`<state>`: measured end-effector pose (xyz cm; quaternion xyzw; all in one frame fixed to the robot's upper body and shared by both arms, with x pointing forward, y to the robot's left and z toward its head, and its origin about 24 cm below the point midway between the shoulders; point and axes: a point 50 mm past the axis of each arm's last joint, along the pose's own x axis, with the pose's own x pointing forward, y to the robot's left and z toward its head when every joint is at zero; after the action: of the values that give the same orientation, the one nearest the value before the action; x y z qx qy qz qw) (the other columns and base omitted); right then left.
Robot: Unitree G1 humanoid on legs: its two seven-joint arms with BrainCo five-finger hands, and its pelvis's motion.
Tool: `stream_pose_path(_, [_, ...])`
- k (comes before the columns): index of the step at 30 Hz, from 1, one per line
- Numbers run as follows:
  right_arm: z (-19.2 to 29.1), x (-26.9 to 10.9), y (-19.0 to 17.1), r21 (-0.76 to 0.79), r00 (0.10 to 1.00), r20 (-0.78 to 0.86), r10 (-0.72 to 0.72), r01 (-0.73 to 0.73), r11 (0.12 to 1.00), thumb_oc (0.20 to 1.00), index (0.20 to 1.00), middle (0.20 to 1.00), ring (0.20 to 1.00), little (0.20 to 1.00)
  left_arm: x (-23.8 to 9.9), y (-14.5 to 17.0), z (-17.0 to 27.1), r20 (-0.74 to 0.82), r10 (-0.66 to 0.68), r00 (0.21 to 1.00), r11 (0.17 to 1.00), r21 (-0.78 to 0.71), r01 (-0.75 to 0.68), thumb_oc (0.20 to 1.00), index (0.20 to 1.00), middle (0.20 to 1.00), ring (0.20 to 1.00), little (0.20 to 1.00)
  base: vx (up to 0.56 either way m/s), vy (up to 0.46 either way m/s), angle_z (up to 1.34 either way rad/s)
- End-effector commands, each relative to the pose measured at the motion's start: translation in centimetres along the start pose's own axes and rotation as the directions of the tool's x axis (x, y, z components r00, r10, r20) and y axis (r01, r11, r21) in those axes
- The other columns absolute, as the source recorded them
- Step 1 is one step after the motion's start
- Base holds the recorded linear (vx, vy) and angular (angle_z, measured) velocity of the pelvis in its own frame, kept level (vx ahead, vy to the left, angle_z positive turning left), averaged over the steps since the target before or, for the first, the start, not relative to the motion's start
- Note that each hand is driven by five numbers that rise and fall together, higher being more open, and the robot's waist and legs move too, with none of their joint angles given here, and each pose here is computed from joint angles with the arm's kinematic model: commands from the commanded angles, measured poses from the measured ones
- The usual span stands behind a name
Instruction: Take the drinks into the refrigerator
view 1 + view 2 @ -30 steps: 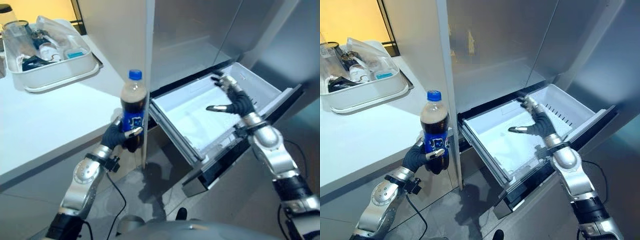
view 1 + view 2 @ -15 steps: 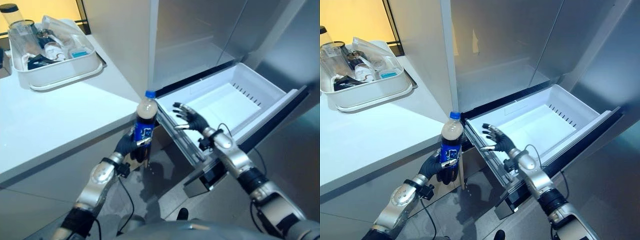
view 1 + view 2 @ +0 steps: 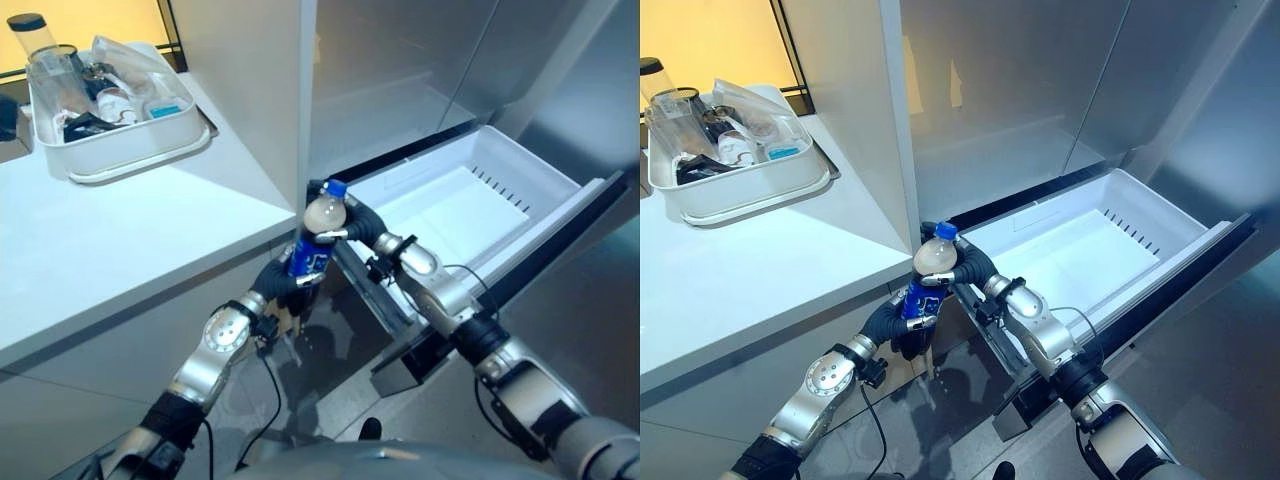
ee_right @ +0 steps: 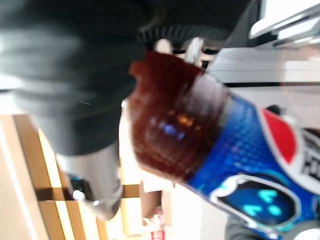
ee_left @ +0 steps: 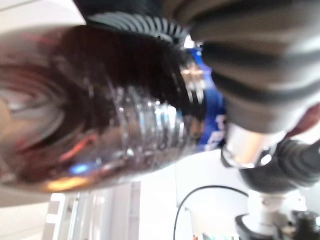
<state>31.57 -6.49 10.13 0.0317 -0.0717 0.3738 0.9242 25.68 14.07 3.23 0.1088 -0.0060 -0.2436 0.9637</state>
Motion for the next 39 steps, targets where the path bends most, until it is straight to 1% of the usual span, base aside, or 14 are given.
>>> stream_pose_path(1, [5.0, 3.6, 3.5, -0.076, 0.960, 0.182, 0.215, -0.204, 0.976, 1.000, 1.000, 1.000, 1.000, 1.000, 4.0, -2.1, 8.8, 0.412, -0.135, 0.901, 0.989, 0.104, 0.101, 0.200, 0.200, 0.200, 0.200, 0.200, 0.00, 0.000, 0.00])
stream_pose_path(5, [6.0, 4.6, 4.4, -0.118, 0.950, 0.196, 0.242, -0.222, 0.968, 1.000, 1.000, 1.000, 1.000, 1.000, 4.7, -3.0, 9.7, 0.428, -0.181, 0.885, 0.980, 0.158, 0.124, 0.200, 0.200, 0.200, 0.200, 0.200, 0.01, -0.007, 0.03])
stream_pose_path(7, [5.9, 5.2, 4.9, -0.074, 0.952, 0.209, 0.223, -0.212, 0.974, 1.000, 1.000, 1.000, 1.000, 1.000, 5.5, -3.7, 10.1, 0.434, -0.190, 0.881, 0.976, 0.181, 0.121, 0.200, 0.200, 0.200, 0.200, 0.200, 0.01, -0.002, 0.02])
stream_pose_path(10, [5.5, 5.6, 4.9, -0.055, 0.959, 0.201, 0.198, -0.190, 0.980, 1.000, 1.000, 1.000, 1.000, 1.000, 6.0, -3.9, 10.6, 0.446, -0.180, 0.877, 0.977, 0.187, 0.105, 0.200, 0.200, 0.200, 0.200, 0.200, 0.00, 0.000, 0.00])
stream_pose_path(11, [5.5, 5.7, 5.0, -0.068, 0.959, 0.198, 0.202, -0.192, 0.979, 0.934, 0.934, 0.934, 0.934, 0.934, 6.1, -3.8, 10.7, 0.449, -0.173, 0.876, 0.977, 0.189, 0.096, 0.200, 0.200, 0.200, 0.200, 0.200, 0.00, 0.000, 0.00])
stream_pose_path(12, [5.2, 5.6, 4.8, -0.082, 0.965, 0.185, 0.185, -0.172, 0.982, 1.000, 1.000, 1.000, 1.000, 1.000, 6.4, -3.6, 11.0, 0.455, -0.159, 0.876, 0.977, 0.198, 0.075, 0.200, 0.200, 0.200, 0.200, 0.200, 0.00, 0.000, 0.00])
stream_pose_path(16, [5.5, 5.4, 4.2, -0.071, 0.967, 0.203, 0.154, -0.142, 0.987, 1.000, 1.000, 1.000, 1.000, 1.000, 6.4, -3.3, 11.4, 0.469, -0.142, 0.872, 0.981, 0.186, 0.060, 0.200, 0.200, 0.200, 0.200, 0.200, 0.00, 0.000, 0.00])
stream_pose_path(18, [5.5, 5.1, 3.0, -0.049, 0.973, 0.214, 0.091, -0.083, 0.995, 1.000, 1.000, 1.000, 1.000, 1.000, 6.0, -2.8, 11.3, 0.478, -0.114, 0.871, 0.988, 0.146, 0.049, 0.200, 0.200, 0.200, 0.200, 0.200, 0.00, 0.005, 0.02])
stream_pose_path(21, [5.4, 4.9, 2.4, -0.039, 0.975, 0.212, 0.065, -0.058, 0.998, 1.000, 1.000, 1.000, 1.000, 1.000, 5.7, -2.5, 11.4, 0.488, -0.097, 0.868, 0.991, 0.125, 0.040, 0.200, 0.200, 0.200, 0.200, 0.200, 0.00, 0.000, 0.00])
stream_pose_path(22, [5.0, 4.3, 1.4, -0.031, 0.979, 0.203, 0.015, -0.009, 0.999, 1.000, 1.000, 1.000, 1.000, 1.000, 5.5, -2.3, 11.3, 0.493, -0.076, 0.867, 0.995, 0.095, 0.033, 0.200, 0.200, 0.200, 0.200, 0.200, 0.00, 0.000, 0.00])
stream_pose_path(25, [4.6, 3.8, 0.5, -0.035, 0.982, 0.189, -0.025, 0.032, 0.999, 1.000, 1.000, 1.000, 1.000, 1.000, 5.3, -2.1, 11.5, 0.506, -0.066, 0.860, 0.996, 0.082, 0.028, 0.200, 0.200, 0.200, 0.200, 0.200, 0.00, 0.000, 0.00])
stream_pose_path(27, [3.2, 2.8, -1.4, -0.045, 0.985, 0.132, -0.108, 0.115, 0.992, 1.000, 1.000, 1.000, 1.000, 1.000, 5.0, -1.7, 11.9, 0.525, -0.048, 0.850, 0.998, 0.064, 0.016, 0.200, 0.200, 0.200, 0.200, 0.200, 0.00, 0.000, 0.00])
stream_pose_path(32, [1.6, 1.1, -2.8, -0.098, 0.990, 0.050, -0.134, 0.138, 0.986, 1.000, 1.000, 1.000, 1.000, 1.000, 4.7, -0.7, 12.4, 0.547, -0.015, 0.837, 0.998, 0.054, -0.018, 0.200, 0.200, 0.200, 0.200, 0.200, 0.00, 0.000, 0.00])
stream_pose_path(39, [0.8, -1.3, -3.3, -0.074, 0.984, 0.058, -0.170, 0.174, 0.982, 1.000, 1.000, 1.000, 1.000, 1.000, 3.9, 0.8, 12.1, 0.549, 0.049, 0.834, 0.997, 0.024, -0.074, 0.200, 0.200, 0.200, 0.200, 0.200, 0.00, 0.000, 0.00])
